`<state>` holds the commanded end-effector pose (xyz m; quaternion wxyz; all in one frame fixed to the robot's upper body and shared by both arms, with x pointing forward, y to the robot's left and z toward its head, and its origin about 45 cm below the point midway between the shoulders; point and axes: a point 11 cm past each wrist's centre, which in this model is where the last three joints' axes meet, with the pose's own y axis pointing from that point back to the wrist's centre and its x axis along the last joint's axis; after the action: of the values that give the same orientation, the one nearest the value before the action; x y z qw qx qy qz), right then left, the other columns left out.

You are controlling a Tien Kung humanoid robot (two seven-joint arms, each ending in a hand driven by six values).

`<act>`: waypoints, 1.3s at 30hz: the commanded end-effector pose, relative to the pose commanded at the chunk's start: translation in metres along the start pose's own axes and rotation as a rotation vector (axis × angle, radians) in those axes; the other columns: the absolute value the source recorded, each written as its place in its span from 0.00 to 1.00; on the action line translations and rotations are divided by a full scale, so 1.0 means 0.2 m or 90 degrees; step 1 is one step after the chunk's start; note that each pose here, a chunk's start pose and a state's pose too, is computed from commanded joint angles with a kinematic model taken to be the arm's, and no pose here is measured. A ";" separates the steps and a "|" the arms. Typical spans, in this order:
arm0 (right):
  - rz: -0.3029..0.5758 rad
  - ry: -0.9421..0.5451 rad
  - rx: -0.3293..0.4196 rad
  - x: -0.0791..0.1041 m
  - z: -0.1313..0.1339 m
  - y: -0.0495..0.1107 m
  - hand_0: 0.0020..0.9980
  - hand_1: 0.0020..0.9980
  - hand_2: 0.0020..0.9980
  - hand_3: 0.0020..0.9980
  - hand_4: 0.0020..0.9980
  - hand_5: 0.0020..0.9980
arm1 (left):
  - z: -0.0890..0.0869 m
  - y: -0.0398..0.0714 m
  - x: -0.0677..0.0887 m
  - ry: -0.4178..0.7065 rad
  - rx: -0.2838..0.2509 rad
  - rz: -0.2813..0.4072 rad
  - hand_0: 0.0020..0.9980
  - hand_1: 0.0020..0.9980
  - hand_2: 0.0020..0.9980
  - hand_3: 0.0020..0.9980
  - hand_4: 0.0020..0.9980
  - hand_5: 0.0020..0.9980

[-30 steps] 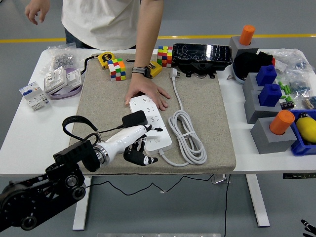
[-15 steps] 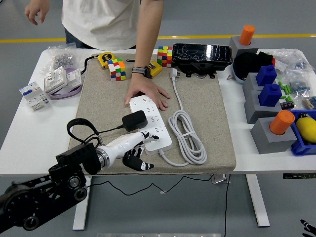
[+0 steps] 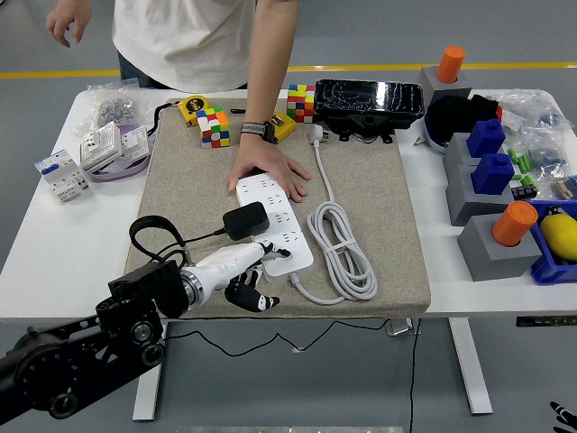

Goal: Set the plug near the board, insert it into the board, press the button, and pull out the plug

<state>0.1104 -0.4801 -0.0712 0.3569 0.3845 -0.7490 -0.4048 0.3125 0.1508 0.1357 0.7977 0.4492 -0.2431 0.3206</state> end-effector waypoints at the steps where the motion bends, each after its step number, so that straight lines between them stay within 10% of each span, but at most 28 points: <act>1: 0.000 0.000 0.000 0.00 0.00 0.00 0.53 0.62 0.61 0.55 0.88 0.41 | 0.00 0.00 0.00 0.002 0.001 -0.001 0.07 0.09 0.13 0.84 0.72 0.18; 5: -0.001 -0.001 0.000 0.00 0.00 0.00 0.52 0.62 0.61 0.55 0.88 0.41 | -0.01 0.01 0.00 0.004 0.000 0.001 0.07 0.09 0.13 0.79 0.71 0.18; 13: 0.000 -0.004 0.000 0.00 0.00 0.00 0.53 0.62 0.61 0.55 0.88 0.41 | 0.08 0.04 0.12 0.125 -0.126 0.074 0.08 0.08 0.15 0.65 0.73 0.19; 22: -0.001 -0.002 0.001 -0.01 -0.01 0.00 0.53 0.62 0.61 0.55 0.88 0.41 | 0.05 0.09 0.32 0.282 -0.252 0.264 0.14 0.11 0.22 0.59 0.74 0.22; 39: 0.000 -0.002 0.000 -0.01 0.00 0.00 0.53 0.62 0.61 0.55 0.88 0.40 | 0.02 0.10 0.35 0.347 -0.256 0.287 0.11 0.08 0.21 0.59 0.73 0.23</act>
<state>0.1112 -0.4793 -0.0714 0.3555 0.3840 -0.7494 -0.4056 0.3450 0.1752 0.1951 0.8144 0.1183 -0.1732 0.5410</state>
